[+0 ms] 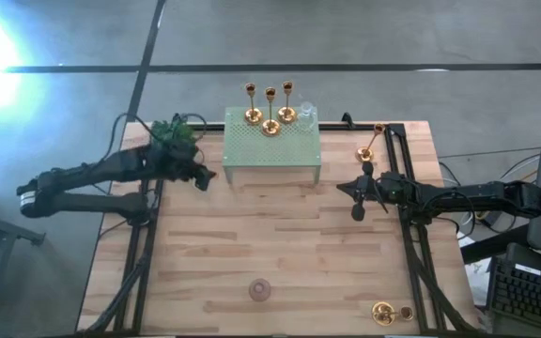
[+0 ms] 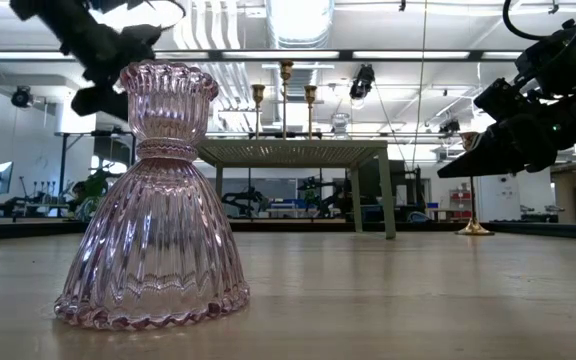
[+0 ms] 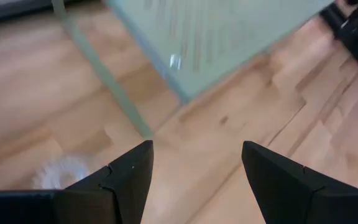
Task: Pick & Place candle stick holders
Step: Put the transparent glass candle holder on the shelf
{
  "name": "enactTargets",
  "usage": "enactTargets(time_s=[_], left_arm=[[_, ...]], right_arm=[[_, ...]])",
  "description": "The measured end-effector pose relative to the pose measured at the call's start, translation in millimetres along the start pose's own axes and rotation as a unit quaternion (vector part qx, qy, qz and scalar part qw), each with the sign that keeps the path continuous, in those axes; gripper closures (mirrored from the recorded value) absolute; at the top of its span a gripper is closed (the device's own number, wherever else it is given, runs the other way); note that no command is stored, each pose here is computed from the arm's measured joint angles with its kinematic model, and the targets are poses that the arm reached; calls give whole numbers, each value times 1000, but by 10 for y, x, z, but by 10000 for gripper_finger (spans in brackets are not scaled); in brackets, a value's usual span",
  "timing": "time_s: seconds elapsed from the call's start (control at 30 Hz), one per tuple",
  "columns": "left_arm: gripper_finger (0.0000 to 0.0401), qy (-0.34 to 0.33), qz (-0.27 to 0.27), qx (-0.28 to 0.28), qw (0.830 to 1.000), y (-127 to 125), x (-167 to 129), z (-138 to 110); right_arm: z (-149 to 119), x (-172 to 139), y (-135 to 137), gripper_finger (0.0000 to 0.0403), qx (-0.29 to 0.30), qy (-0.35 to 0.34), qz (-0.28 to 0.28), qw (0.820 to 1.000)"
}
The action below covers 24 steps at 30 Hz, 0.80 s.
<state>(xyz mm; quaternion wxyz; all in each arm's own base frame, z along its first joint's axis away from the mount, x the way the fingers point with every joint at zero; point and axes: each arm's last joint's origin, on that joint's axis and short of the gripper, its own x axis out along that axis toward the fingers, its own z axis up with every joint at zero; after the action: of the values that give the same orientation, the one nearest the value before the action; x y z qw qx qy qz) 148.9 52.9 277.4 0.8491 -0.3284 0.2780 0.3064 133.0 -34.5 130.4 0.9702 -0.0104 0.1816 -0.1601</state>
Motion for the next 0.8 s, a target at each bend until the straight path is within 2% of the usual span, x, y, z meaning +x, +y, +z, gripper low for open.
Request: enactTargets(time_s=[0.2, 0.43, 0.53, 0.67, 0.8], left_arm=[[151, 40, 13, -17, 999, 12, 133, -263], [151, 36, 60, -25, 997, -5, 167, -503], [151, 43, 96, -37, 994, -6, 136, -626], [151, 14, 146, -47, 988, -19, 94, -763], [151, -25, 163, -60, 984, -59, 128, -864]], right_arm=[[0, 0, 0, 394, 0, 0, 0, 1000], [0, 0, 0, 394, 0, 0, 0, 1000], [0, 0, 0, 394, 0, 0, 0, 1000], [0, 0, -1, 394, 0, 0, 0, 1000], [0, 0, -1, 394, 0, 0, 0, 1000]])
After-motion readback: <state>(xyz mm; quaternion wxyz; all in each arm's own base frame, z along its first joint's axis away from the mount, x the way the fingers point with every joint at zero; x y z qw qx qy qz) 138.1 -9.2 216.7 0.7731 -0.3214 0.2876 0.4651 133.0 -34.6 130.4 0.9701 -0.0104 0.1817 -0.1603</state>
